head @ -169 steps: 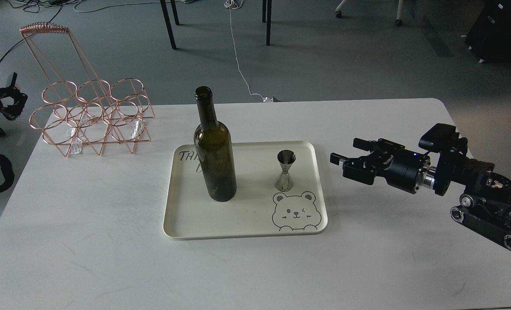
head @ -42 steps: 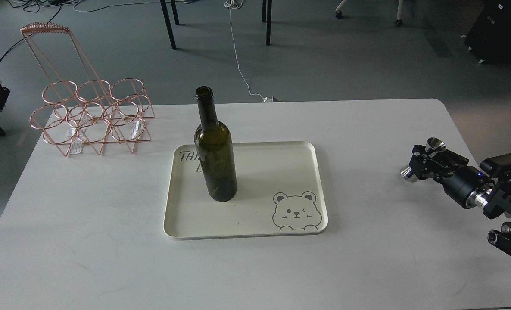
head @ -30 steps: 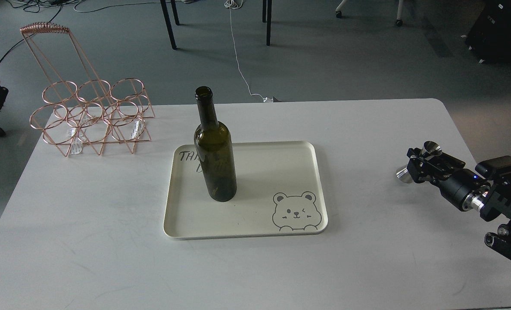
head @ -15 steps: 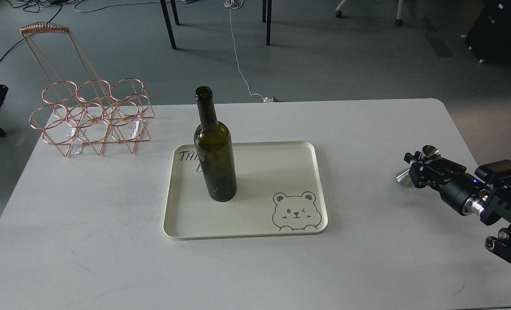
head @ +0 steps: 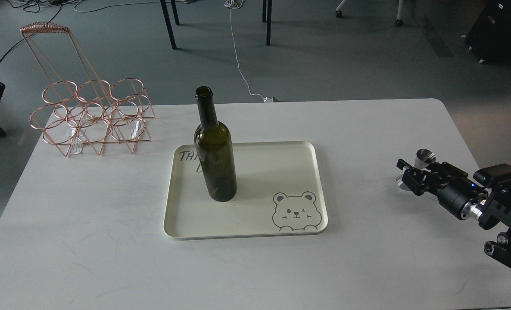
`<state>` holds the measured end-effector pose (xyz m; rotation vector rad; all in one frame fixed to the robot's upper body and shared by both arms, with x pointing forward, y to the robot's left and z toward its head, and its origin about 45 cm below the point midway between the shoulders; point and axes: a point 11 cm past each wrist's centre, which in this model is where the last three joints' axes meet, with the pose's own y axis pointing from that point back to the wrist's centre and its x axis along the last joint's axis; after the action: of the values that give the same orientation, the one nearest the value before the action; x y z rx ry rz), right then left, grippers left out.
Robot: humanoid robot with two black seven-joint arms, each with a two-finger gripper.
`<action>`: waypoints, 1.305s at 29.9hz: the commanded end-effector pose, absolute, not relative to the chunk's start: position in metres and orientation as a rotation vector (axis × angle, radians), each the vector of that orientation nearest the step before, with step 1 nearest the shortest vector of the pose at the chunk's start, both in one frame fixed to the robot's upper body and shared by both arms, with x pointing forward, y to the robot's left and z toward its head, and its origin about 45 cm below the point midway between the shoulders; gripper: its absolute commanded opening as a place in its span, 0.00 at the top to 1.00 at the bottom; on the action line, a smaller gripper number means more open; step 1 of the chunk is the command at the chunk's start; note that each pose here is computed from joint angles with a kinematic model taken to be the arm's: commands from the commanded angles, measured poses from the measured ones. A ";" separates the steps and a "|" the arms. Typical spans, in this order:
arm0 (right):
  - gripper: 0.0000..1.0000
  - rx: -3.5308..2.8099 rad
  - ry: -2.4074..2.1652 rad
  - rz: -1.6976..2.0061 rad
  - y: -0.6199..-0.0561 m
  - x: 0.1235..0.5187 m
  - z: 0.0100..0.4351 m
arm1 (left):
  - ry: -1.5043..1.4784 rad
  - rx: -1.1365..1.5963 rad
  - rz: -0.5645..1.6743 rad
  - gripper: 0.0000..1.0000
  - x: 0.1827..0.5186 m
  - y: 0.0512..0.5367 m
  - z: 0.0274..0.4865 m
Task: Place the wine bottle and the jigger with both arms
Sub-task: 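Carry the jigger off the tray and set it on the table beside the tray, then withdraw the right gripper away from the jigger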
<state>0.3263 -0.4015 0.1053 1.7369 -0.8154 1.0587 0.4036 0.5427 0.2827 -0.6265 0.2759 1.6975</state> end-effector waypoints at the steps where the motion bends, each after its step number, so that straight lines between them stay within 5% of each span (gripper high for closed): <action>1: 0.12 1.736 -0.808 1.048 -0.410 0.318 0.109 | 0.276 -0.625 1.697 0.02 0.404 0.542 0.282; 16: 0.06 1.637 -0.818 1.093 -0.467 0.303 0.178 | 0.266 -0.615 1.698 0.02 0.401 0.547 0.286; 28: 0.06 1.554 -1.309 1.296 -0.460 0.405 0.343 | 0.209 -0.609 1.696 0.02 0.400 0.561 0.314; 39: 0.06 1.955 -1.853 0.772 -0.450 0.471 0.361 | 0.083 -0.421 1.483 0.02 0.399 0.539 0.393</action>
<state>0.4610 -0.4431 0.3615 1.8694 -1.7179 0.9204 0.3995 0.5469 0.3685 -0.4683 0.1458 1.5330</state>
